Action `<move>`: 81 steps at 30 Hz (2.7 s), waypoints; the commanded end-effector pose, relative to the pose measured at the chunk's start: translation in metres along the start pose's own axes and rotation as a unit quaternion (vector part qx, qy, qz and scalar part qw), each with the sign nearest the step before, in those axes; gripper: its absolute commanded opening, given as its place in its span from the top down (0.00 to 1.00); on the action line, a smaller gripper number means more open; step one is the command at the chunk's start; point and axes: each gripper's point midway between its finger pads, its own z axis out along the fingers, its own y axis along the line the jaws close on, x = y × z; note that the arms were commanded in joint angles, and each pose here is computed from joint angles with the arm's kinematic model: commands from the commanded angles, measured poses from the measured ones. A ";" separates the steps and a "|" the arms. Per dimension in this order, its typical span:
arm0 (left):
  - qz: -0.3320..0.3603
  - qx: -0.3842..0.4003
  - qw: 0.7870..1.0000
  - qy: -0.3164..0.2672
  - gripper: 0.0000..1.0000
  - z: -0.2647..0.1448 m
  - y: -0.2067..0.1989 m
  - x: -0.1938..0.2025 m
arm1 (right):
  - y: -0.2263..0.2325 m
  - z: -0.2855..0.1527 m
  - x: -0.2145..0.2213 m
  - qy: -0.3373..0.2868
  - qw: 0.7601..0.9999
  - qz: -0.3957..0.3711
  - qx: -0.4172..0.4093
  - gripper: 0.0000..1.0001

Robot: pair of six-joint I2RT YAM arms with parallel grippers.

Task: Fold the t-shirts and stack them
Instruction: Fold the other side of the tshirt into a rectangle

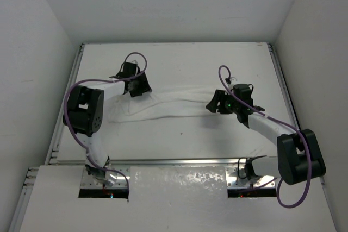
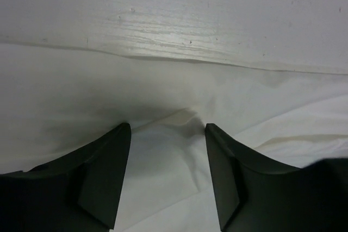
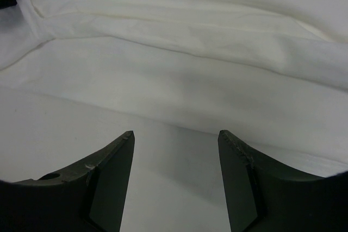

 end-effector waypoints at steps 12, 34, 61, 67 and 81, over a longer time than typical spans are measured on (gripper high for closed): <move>0.017 0.034 0.998 -0.056 1.00 -0.035 -0.037 -0.010 | 0.007 -0.001 -0.016 -0.024 1.000 -0.014 -0.008 0.37; 0.001 -0.011 0.991 -0.133 0.50 -0.133 0.009 0.097 | -0.005 -0.007 -0.016 -0.022 0.999 -0.008 0.032 0.37; -0.098 -0.121 0.983 -0.101 0.83 -0.048 0.041 0.019 | -0.018 -0.012 -0.021 -0.025 0.999 0.010 0.042 0.35; -0.103 -0.112 0.979 -0.136 1.00 -0.079 0.048 0.022 | -0.017 -0.013 -0.021 -0.029 0.999 0.010 0.041 0.35; -0.109 -0.061 0.986 -0.112 0.44 -0.101 0.073 0.099 | -0.016 -0.014 -0.022 -0.031 0.999 0.012 0.038 0.34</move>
